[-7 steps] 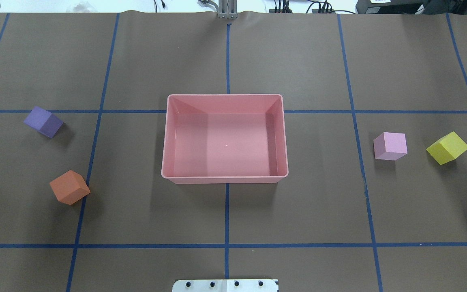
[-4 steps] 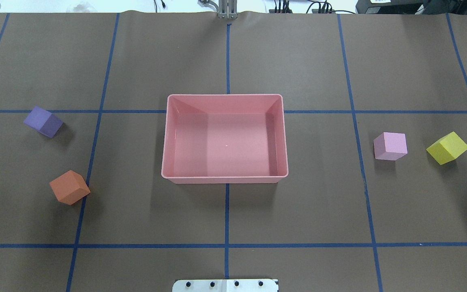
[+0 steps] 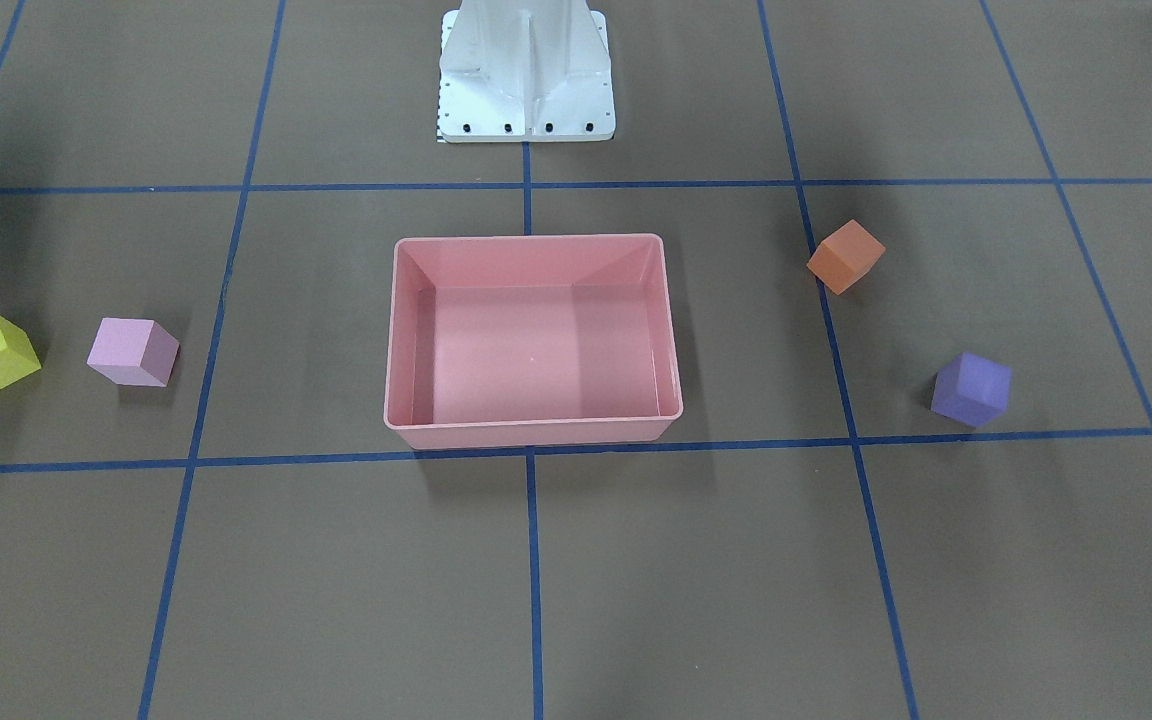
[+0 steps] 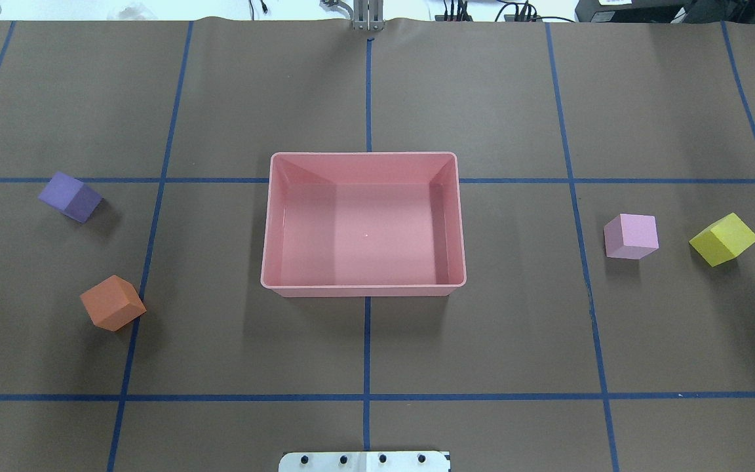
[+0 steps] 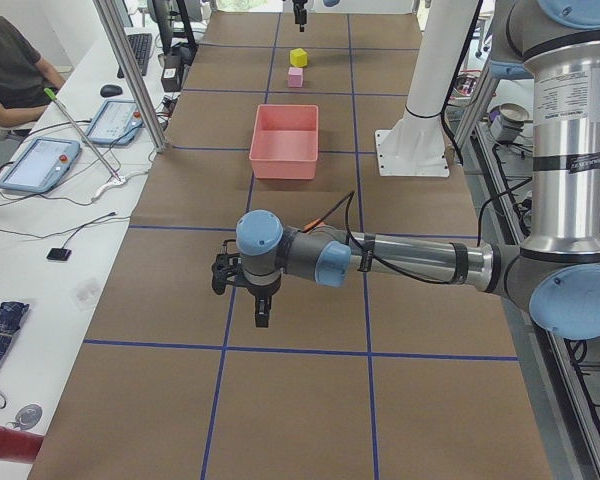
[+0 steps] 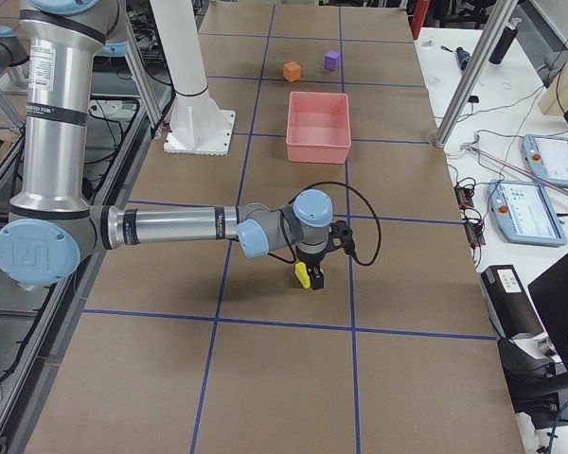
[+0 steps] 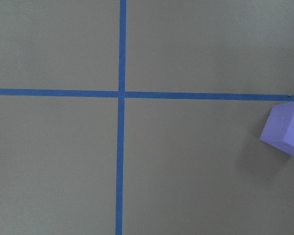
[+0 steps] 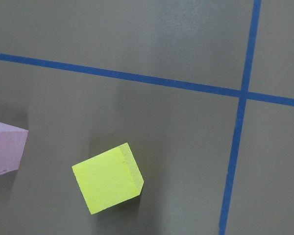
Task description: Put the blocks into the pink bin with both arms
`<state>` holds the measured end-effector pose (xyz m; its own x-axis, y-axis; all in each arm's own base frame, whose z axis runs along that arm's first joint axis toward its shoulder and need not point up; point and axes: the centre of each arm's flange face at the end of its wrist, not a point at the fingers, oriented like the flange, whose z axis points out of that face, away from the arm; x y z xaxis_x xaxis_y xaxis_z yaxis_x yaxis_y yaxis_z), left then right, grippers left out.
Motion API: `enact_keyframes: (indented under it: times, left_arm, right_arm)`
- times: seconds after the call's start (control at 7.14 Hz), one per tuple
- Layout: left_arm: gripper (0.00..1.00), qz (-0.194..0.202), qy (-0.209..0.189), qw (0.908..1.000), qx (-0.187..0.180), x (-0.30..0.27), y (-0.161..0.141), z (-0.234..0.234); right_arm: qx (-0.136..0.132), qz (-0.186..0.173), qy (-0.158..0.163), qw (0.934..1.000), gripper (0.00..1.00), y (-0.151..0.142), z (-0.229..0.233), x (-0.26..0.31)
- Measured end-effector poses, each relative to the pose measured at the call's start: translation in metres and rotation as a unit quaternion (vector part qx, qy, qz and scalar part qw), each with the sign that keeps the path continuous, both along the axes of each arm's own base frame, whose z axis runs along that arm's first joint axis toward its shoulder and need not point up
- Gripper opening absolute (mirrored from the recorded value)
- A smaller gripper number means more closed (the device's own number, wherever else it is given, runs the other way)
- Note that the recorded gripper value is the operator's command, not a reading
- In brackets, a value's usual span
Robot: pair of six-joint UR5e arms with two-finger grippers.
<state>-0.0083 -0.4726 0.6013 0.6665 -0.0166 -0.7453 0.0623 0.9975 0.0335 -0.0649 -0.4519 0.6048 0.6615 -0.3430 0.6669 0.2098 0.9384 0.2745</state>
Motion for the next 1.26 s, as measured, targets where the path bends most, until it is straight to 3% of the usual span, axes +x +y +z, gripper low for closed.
enact_keyframes:
  times: [0.28, 0.42, 0.98, 1.26]
  left_arm:
    - [1.0, 0.0, 0.001, 1.0, -0.002, 0.001, -0.003, 0.003]
    - [1.0, 0.0, 0.001, 1.0, -0.003, 0.001, -0.003, 0.003]
    - [1.0, 0.0, 0.001, 1.0, -0.007, 0.001, -0.003, 0.006]
    - [1.0, 0.001, 0.0, 1.0, -0.008, 0.001, -0.003, 0.008]
  right_arm:
    - [0.04, -0.047, 0.021, 0.9979, 0.94, 0.002, 0.004, -0.019]
    - [0.049, -0.067, 0.026, 0.9962, 0.97, 0.002, 0.007, -0.031]
    - [0.046, -0.099, 0.015, 0.9939, 0.98, 0.001, 0.01, -0.062]
    - [0.051, -0.113, 0.013, 0.9922, 0.98, -0.017, 0.008, -0.085]
